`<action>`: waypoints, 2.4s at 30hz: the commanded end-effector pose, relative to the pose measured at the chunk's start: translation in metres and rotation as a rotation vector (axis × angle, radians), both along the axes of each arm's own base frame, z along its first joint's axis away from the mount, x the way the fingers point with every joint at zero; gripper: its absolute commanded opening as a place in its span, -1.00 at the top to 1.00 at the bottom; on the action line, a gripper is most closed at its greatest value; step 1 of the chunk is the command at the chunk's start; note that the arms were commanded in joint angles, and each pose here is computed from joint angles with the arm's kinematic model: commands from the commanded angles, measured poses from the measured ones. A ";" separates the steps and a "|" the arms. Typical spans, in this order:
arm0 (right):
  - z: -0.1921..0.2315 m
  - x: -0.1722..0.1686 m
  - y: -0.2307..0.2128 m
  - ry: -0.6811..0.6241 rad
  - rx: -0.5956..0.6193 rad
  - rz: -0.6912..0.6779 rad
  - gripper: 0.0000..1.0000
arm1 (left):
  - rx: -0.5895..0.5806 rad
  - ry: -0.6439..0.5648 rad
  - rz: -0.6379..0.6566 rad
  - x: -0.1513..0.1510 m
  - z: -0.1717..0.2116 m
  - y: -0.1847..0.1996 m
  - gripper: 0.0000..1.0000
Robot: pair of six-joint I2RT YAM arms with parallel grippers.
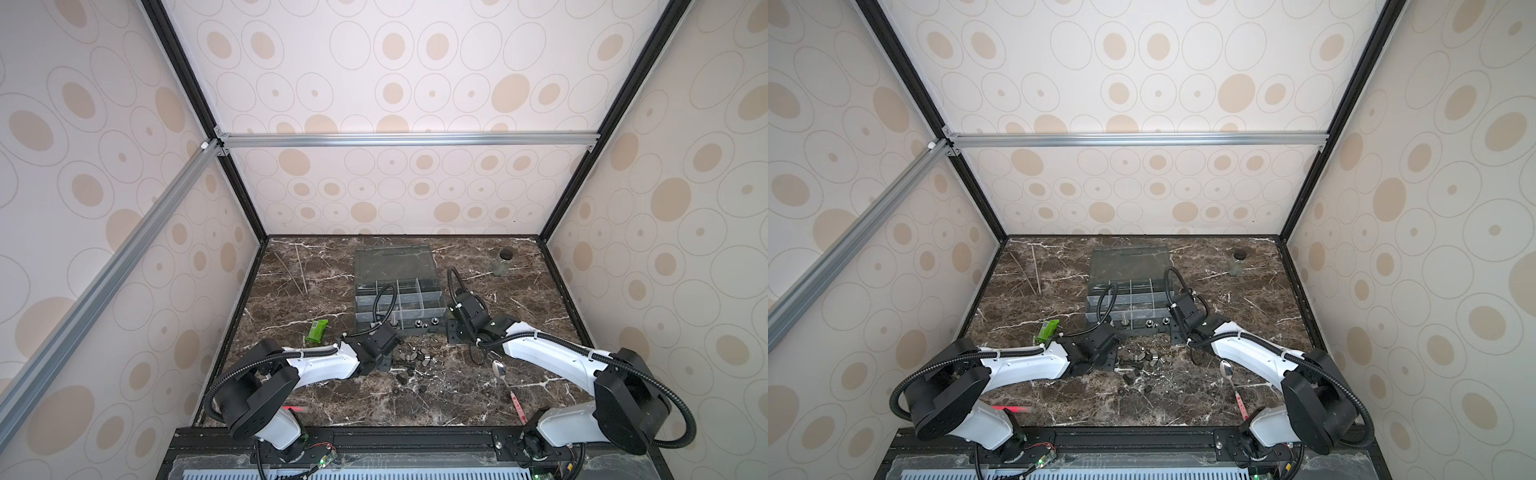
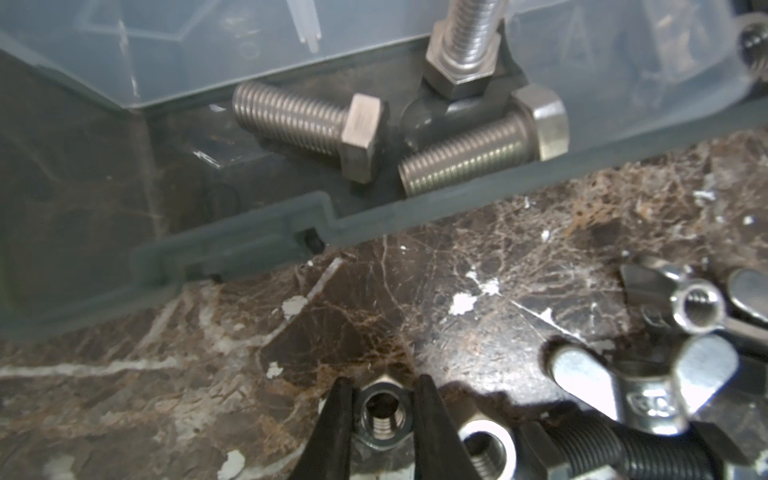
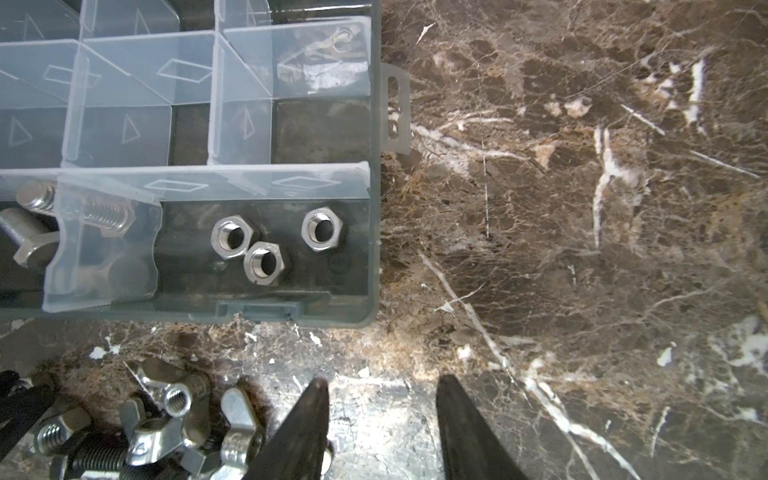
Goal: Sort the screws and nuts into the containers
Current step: 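Lift the nut with the left gripper over the nearest compartment, then open the left gripper to drop the nut into the nearest compartment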
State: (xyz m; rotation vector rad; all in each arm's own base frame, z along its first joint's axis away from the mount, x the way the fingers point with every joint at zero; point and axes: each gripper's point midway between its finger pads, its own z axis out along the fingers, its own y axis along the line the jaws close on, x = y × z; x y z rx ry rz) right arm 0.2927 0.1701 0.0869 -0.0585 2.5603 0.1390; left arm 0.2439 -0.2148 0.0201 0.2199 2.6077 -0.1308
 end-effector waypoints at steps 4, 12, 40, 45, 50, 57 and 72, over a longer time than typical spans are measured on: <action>0.001 -0.002 -0.007 0.002 -0.005 -0.022 0.08 | -0.041 -0.050 -0.062 0.008 0.033 -0.015 0.64; 0.008 -0.007 -0.018 -0.030 -0.009 -0.046 0.08 | -0.146 -0.259 -0.150 0.048 0.122 -0.057 0.58; 0.022 -0.015 -0.034 -0.065 -0.014 -0.078 0.08 | -0.331 -0.148 -0.323 0.096 0.091 -0.170 0.34; 0.022 -0.016 -0.036 -0.068 -0.013 -0.081 0.08 | -0.366 -0.167 -0.311 0.094 0.100 -0.167 0.21; 0.022 -0.016 -0.034 -0.066 -0.004 -0.078 0.08 | -0.368 -0.185 -0.283 0.093 0.109 -0.154 0.21; 0.023 -0.012 -0.027 -0.065 0.011 -0.063 0.08 | -0.385 -0.235 -0.217 0.090 0.128 -0.126 0.21; 0.025 -0.019 0.032 -0.022 0.142 0.200 0.08 | -0.410 -0.424 0.024 0.083 0.172 -0.032 0.21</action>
